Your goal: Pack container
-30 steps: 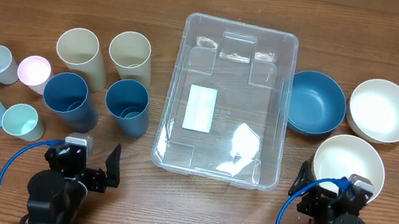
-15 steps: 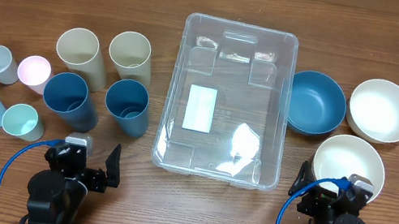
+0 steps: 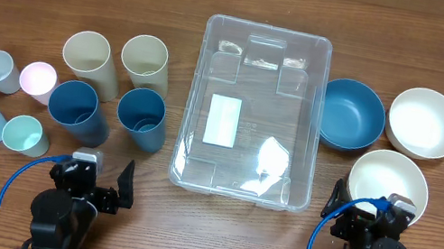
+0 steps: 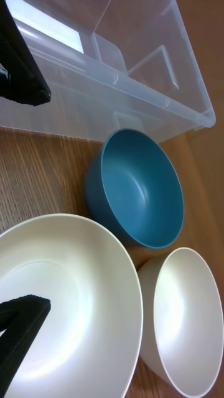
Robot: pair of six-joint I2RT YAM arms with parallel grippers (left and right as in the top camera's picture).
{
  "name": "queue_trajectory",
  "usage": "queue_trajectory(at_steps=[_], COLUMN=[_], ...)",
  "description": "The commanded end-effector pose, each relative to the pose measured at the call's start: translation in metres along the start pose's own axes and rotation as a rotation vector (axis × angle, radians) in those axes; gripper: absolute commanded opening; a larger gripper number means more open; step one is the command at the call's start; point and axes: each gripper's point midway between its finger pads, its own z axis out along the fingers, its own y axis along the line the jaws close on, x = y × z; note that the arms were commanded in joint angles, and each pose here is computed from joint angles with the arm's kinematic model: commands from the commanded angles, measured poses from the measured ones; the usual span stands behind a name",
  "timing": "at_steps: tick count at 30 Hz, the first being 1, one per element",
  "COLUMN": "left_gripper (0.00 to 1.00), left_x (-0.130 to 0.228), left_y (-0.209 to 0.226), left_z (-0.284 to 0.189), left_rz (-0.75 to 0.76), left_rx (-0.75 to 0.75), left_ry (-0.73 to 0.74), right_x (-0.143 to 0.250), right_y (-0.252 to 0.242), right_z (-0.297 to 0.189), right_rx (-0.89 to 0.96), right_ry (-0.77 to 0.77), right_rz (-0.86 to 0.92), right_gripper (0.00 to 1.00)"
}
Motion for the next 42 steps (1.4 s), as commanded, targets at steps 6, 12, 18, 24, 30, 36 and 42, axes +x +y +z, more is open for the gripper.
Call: queue_trajectory(at_steps=[6, 12, 18, 24, 30, 36, 42], left_gripper=[1.0, 1.0, 1.0, 1.0, 1.0, 1.0, 1.0], left_x=[0.0, -0.001, -0.013, -0.069, -0.136, -0.198, -0.254], left_y=[-0.001, 0.011, 0.005, 0.0, -0.002, -0.007, 0.0], left_z=[0.0, 0.0, 0.0, -0.023, -0.043, -0.037, -0.031], left_rz=[-0.011, -0.007, -0.035, -0.033, -0.011, 0.041, 0.072], left_rx=[0.011, -0.061, -0.025, -0.027, -0.08, -0.103, -0.174], left_ry=[-0.008, -0.016, -0.064, -0.22, -0.176, -0.01, 0.08], right_x=[0.003, 0.003, -0.033, -0.079, -0.139, -0.192, -0.204], right_y=[-0.002, -0.002, 0.036, 0.074, 0.072, 0.085, 0.051], right_z=[0.001, 0.001, -0.005, -0.032, -0.043, -0.038, -0.013], right_rx=[0.007, 0.007, -0.201, -0.395, -0.243, -0.171, 0.0], right_ry=[0.002, 0.002, -0.118, -0.217, -0.154, -0.075, 0.04], right_rz=[-0.003, -0.003, 0.125, 0.144, 0.154, 0.053, 0.102], right_gripper=[1.0, 1.0, 1.0, 1.0, 1.0, 1.0, 1.0])
